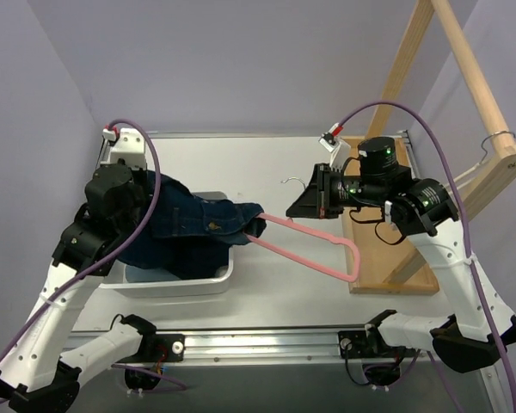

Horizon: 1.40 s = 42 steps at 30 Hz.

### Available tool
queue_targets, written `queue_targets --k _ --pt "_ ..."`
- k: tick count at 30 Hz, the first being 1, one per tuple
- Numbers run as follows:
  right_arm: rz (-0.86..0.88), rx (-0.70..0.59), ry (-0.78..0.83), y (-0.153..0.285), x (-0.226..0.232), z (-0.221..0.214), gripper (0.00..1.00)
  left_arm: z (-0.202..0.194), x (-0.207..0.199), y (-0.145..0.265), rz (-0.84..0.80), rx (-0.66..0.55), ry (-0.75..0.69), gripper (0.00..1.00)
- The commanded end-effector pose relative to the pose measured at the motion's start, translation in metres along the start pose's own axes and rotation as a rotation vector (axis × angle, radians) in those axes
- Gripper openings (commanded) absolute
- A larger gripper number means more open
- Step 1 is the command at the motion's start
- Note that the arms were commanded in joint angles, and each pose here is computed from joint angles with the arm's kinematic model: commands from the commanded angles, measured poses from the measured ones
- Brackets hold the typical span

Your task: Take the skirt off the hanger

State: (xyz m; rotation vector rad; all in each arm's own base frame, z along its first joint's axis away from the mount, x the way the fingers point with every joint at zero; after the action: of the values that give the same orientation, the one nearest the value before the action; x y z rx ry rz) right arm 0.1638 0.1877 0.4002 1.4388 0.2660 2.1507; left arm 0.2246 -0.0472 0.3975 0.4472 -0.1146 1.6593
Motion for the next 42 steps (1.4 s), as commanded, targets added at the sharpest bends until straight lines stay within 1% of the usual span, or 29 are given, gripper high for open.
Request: queue_targets --k 1,2,4,5,6,7,8,9,10,13,17,20,21,23,24,25,26,27,28,30,31,33,34,35,36,38,40,41,42 --pt "0.013 -0.004 0.031 -0.007 -0.004 -0.001 0.0 -0.012 -0.015 0.005 -0.115 0.005 0.256 0.02" --pt "0.014 0.001 0.032 -0.012 -0.004 0.001 0.0 -0.025 -0.02 0.003 -0.127 0.046 0.258 0.02" --pt "0.02 0.003 0.043 -0.017 -0.002 0.003 0.0 -0.036 -0.022 0.001 -0.129 0.105 0.317 0.02" --pt "0.026 0.013 0.047 -0.024 0.0 0.005 0.0 -0.046 -0.024 0.002 -0.134 0.157 0.319 0.02" --pt "0.028 0.012 0.054 -0.026 0.003 0.006 0.0 -0.052 -0.026 0.002 -0.142 0.189 0.347 0.04" --pt "0.038 0.006 0.063 -0.027 0.008 0.009 0.0 -0.058 -0.026 0.001 -0.141 0.22 0.359 0.1" --pt "0.035 0.015 0.062 -0.033 0.009 0.011 0.0 -0.063 -0.029 0.005 -0.167 0.255 0.365 0.2" --pt "0.04 0.016 0.07 -0.035 0.013 0.012 0.0 -0.066 -0.029 0.008 -0.172 0.269 0.388 0.37" --pt "0.05 0.014 0.077 -0.037 0.018 0.016 0.0 -0.069 -0.029 0.012 -0.181 0.289 0.396 0.44" --pt "0.064 0.021 0.087 -0.042 0.024 0.019 0.0 -0.066 -0.03 0.028 -0.238 0.287 0.457 0.58" --pt "0.06 0.031 0.092 -0.045 0.025 0.016 0.0 -0.052 -0.018 0.05 -0.248 0.24 0.521 0.61" --pt "0.063 0.031 0.093 -0.042 0.026 0.011 0.0 -0.03 -0.005 0.065 -0.261 0.167 0.545 0.61" --pt "0.058 0.033 0.089 -0.043 0.023 0.009 0.0 -0.024 -0.007 0.067 -0.303 0.152 0.533 0.61" --pt "0.062 0.023 0.084 -0.039 0.024 0.007 0.0 -0.006 -0.008 0.069 -0.383 0.082 0.519 0.56" --pt "0.061 0.024 0.071 -0.038 0.022 0.004 0.0 0.006 -0.016 0.068 -0.482 0.027 0.497 0.55" --pt "0.075 0.019 0.07 -0.037 0.024 0.004 0.0 0.007 -0.025 0.066 -0.56 0.011 0.474 0.52" --pt "0.085 0.017 0.064 -0.036 0.025 0.003 0.0 0.01 -0.031 0.064 -0.611 -0.015 0.453 0.52" --pt "0.091 0.014 0.057 -0.035 0.024 0.0 0.0 0.018 -0.038 0.066 -0.697 -0.068 0.452 0.52" --pt "0.105 0.008 0.049 -0.034 0.026 0.0 0.0 0.017 -0.043 0.064 -0.725 -0.069 0.447 0.52" --pt "0.107 0.004 0.045 -0.032 0.027 -0.001 0.0 0.01 -0.053 0.056 -0.768 -0.045 0.435 0.57" --pt "0.112 -0.005 0.046 -0.03 0.028 -0.001 0.0 0.01 -0.06 0.057 -0.834 -0.043 0.427 0.59" --pt "0.12 -0.011 0.04 -0.026 0.031 -0.002 0.0 0.005 -0.078 0.048 -0.94 0.008 0.418 0.64" --pt "0.123 -0.013 0.04 -0.026 0.031 -0.002 0.0 0.003 -0.086 0.05 -1.029 0.041 0.423 0.64" --pt "0.123 -0.013 0.035 -0.025 0.032 -0.003 0.0 0.0 -0.095 0.042 -1.047 0.108 0.444 0.67" --pt "0.124 -0.018 0.036 -0.023 0.032 -0.003 0.0 -0.006 -0.098 0.041 -1.04 0.178 0.457 0.69" --pt "0.121 -0.027 0.034 -0.022 0.032 -0.003 0.0 -0.007 -0.1 0.039 -0.982 0.222 0.48 0.68" --pt "0.118 -0.03 0.032 -0.023 0.03 -0.004 0.0 -0.003 -0.105 0.044 -0.986 0.185 0.478 0.68" --pt "0.119 -0.033 0.027 -0.022 0.03 -0.004 0.0 -0.003 -0.104 0.045 -0.952 0.162 0.471 0.7" --pt "0.123 -0.042 0.027 -0.021 0.031 -0.004 0.0 -0.007 -0.105 0.045 -0.937 0.177 0.458 0.71"
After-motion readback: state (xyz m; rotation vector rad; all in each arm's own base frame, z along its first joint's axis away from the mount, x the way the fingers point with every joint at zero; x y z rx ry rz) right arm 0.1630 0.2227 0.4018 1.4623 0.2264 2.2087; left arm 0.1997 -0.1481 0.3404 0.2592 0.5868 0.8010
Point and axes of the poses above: each gripper's point midway between its finger pads, its own y axis back along the fingers, its own x axis along the line the jaws close on, z = x × y, the point moved 7 cm from there along y, back along the fingers, and after that the axes turned 11 degrees about -y, right-handed, at the moved point
